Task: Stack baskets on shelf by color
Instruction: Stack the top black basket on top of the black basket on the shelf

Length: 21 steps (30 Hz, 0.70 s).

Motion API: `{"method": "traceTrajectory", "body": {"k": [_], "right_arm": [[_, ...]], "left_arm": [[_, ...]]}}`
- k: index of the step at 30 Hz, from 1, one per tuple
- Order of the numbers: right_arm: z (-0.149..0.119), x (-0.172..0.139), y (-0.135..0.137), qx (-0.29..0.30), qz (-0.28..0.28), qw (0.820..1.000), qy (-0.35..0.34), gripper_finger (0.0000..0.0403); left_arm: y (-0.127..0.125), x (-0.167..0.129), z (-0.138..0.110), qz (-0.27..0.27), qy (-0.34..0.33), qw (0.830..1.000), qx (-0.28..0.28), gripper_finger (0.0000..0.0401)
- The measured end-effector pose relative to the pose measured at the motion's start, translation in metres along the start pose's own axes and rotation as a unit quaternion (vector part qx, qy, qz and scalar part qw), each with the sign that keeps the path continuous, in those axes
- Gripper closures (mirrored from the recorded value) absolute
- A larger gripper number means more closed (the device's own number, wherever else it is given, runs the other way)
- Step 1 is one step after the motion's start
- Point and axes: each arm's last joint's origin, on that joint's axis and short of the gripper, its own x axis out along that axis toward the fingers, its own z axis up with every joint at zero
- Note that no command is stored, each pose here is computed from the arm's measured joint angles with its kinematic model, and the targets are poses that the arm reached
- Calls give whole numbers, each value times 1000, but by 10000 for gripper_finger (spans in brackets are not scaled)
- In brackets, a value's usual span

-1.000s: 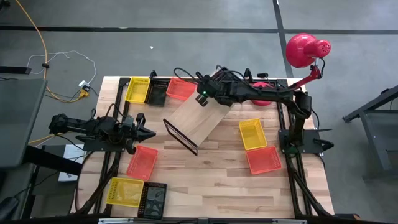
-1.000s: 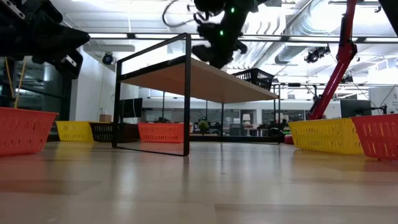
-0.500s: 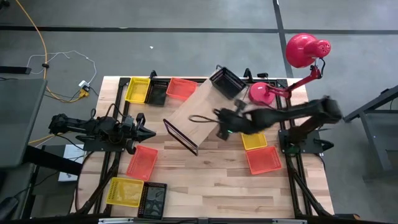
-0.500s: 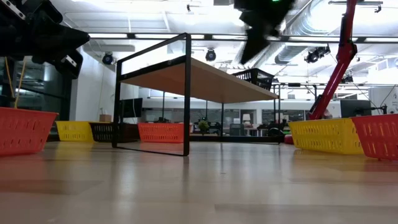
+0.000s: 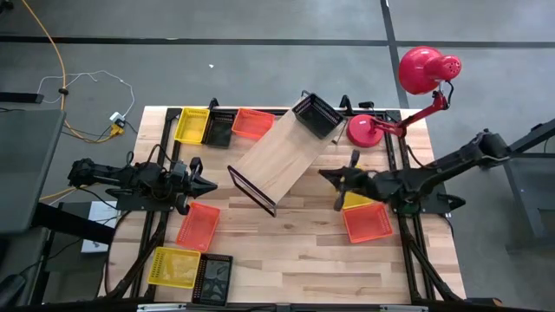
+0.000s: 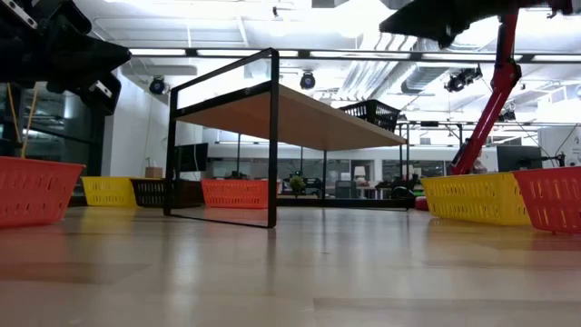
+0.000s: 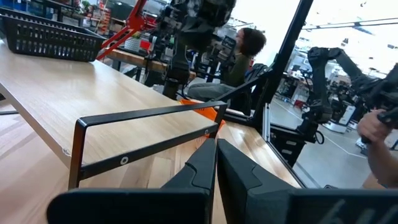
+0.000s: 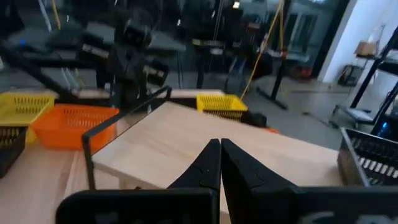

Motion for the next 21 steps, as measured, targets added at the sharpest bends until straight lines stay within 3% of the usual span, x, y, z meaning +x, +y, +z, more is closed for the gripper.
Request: {"method": "traceTrajectory", "body": {"k": [4,7,10,15,21], "right_arm": [[-19,-7,-12,19,-10,999,-26,403],[-24,-8,-18,31,-15,999,-34,403],[-24,-6,-22,36,-18,999,-37,403],[-24,-2,-28,40,-21,998,-44,403],[-23,0,-31,47,-24,998,-46,403]], "left_arm": [[0,0,5,19,-33,999,9,398],[1,-1,18,85,-104,990,48,398],[2,-1,29,147,-106,980,85,396],[9,4,53,290,24,947,132,362],[25,18,81,383,218,890,117,294]]}}
